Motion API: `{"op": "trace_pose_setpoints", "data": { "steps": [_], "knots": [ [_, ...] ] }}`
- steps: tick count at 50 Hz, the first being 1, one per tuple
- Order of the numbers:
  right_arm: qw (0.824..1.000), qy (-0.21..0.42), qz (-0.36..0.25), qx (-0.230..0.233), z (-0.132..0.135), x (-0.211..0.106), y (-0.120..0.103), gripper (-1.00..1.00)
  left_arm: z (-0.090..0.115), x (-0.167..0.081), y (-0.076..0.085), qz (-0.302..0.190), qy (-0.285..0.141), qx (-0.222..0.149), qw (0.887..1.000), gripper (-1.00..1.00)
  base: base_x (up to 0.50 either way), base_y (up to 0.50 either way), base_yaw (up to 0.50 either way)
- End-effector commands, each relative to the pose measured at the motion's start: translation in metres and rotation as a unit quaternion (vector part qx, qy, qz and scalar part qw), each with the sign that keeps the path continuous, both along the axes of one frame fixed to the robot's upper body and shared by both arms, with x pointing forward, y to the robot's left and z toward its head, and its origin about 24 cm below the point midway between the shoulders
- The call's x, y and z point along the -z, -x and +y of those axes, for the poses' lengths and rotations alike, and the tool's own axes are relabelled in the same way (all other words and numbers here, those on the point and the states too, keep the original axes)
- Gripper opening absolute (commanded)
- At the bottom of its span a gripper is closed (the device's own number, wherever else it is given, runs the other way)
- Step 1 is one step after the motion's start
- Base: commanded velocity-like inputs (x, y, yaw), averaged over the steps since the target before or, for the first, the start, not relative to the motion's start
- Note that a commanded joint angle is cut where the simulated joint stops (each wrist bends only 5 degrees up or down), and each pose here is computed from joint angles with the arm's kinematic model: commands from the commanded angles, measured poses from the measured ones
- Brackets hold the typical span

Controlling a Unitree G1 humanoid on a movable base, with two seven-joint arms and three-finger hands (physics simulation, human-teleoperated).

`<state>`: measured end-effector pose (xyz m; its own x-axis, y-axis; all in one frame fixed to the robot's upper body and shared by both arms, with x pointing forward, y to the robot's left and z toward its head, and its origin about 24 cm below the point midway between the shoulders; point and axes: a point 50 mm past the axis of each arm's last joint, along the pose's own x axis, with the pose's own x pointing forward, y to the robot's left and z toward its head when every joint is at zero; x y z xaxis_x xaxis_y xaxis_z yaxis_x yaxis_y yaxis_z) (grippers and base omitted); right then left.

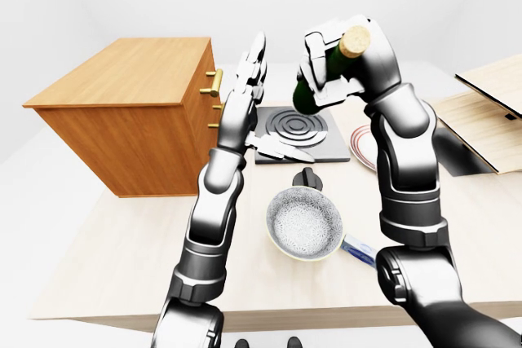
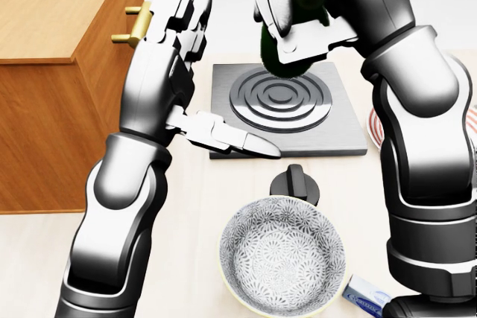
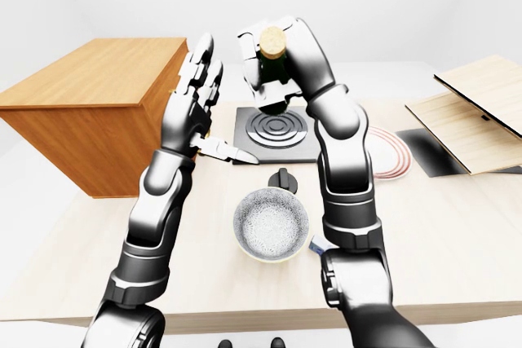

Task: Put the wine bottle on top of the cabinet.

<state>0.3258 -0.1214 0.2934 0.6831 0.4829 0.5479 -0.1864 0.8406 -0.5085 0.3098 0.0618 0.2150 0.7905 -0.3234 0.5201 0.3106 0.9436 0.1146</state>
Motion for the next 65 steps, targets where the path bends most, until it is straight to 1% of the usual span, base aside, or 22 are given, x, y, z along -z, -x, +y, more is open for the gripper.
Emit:
{"op": "trace_pose_setpoints", "data": {
  "steps": [1, 7, 10, 18, 21, 28, 32, 42, 45, 49, 54, 60, 65],
  "knots": [
    [0.997, -0.076, 0.002, -0.03, 0.008, 0.003, 0.004, -1.0, 0.0, 0.001, -0.002, 0.005, -0.001, -0.002, 1.0, 1.0, 0.0, 0.0, 0.0],
    [0.997, -0.068, -0.01, -0.041, 0.015, -0.004, 0.006, -1.0, -0.001, 0.005, -0.002, 0.011, -0.002, 0.0, 1.0, 1.0, 0.0, 0.0, 0.0],
    [0.997, -0.064, -0.011, -0.047, 0.02, -0.009, 0.005, -1.0, -0.002, 0.01, -0.004, 0.022, -0.004, 0.0, 1.0, 1.0, 0.0, 0.0, 0.0],
    [0.997, -0.061, 0.0, -0.053, 0.025, -0.006, 0.001, -1.0, -0.004, 0.015, -0.011, 0.038, -0.01, 0.0, 0.999, 1.0, 0.0, 0.0, 0.0],
    [0.997, -0.059, -0.005, -0.057, 0.027, -0.007, 0.003, -1.0, -0.007, 0.017, -0.013, 0.047, -0.012, 0.001, 0.999, 1.0, 0.0, 0.0, 0.0],
    [0.997, -0.057, -0.002, -0.06, 0.03, -0.006, 0.002, -1.0, -0.015, 0.02, -0.026, 0.071, -0.019, 0.004, 0.997, 1.0, 0.0, 0.0, 0.0],
    [0.996, -0.057, 0.0, -0.062, 0.031, -0.004, 0.004, -1.0, -0.017, 0.021, -0.03, 0.077, -0.022, 0.005, 0.997, 1.0, 0.0, 0.0, 0.0],
    [0.996, -0.055, -0.011, -0.073, 0.036, -0.003, 0.011, -1.0, -0.023, 0.025, -0.042, 0.103, -0.037, 0.005, 0.994, 1.0, 0.0, 0.0, 0.0],
    [0.995, -0.053, -0.014, -0.078, 0.039, -0.002, 0.015, -1.0, -0.024, 0.029, -0.048, 0.118, -0.043, 0.002, 0.992, 1.0, 0.0, 0.0, 0.0],
    [0.994, -0.051, -0.026, -0.088, 0.043, -0.003, 0.022, -1.0, -0.024, 0.032, -0.051, 0.127, -0.047, 0.001, 0.991, 1.0, 0.0, 0.0, 0.0],
    [0.994, -0.042, -0.039, -0.097, 0.047, -0.004, 0.03, -1.0, -0.024, 0.032, -0.051, 0.127, -0.048, 0.001, 0.991, 1.0, 0.0, 0.0, 0.0],
    [0.994, -0.037, -0.038, -0.1, 0.05, -0.002, 0.031, -1.0, -0.024, 0.032, -0.051, 0.127, -0.048, 0.0, 0.991, 1.0, 0.0, 0.0, 0.0],
    [0.994, -0.034, -0.035, -0.102, 0.051, 0.0, 0.032, -1.0, -0.02, 0.016, -0.053, 0.105, -0.039, -0.004, 0.994, 1.0, 0.0, 0.0, 0.0]
  ]
}}
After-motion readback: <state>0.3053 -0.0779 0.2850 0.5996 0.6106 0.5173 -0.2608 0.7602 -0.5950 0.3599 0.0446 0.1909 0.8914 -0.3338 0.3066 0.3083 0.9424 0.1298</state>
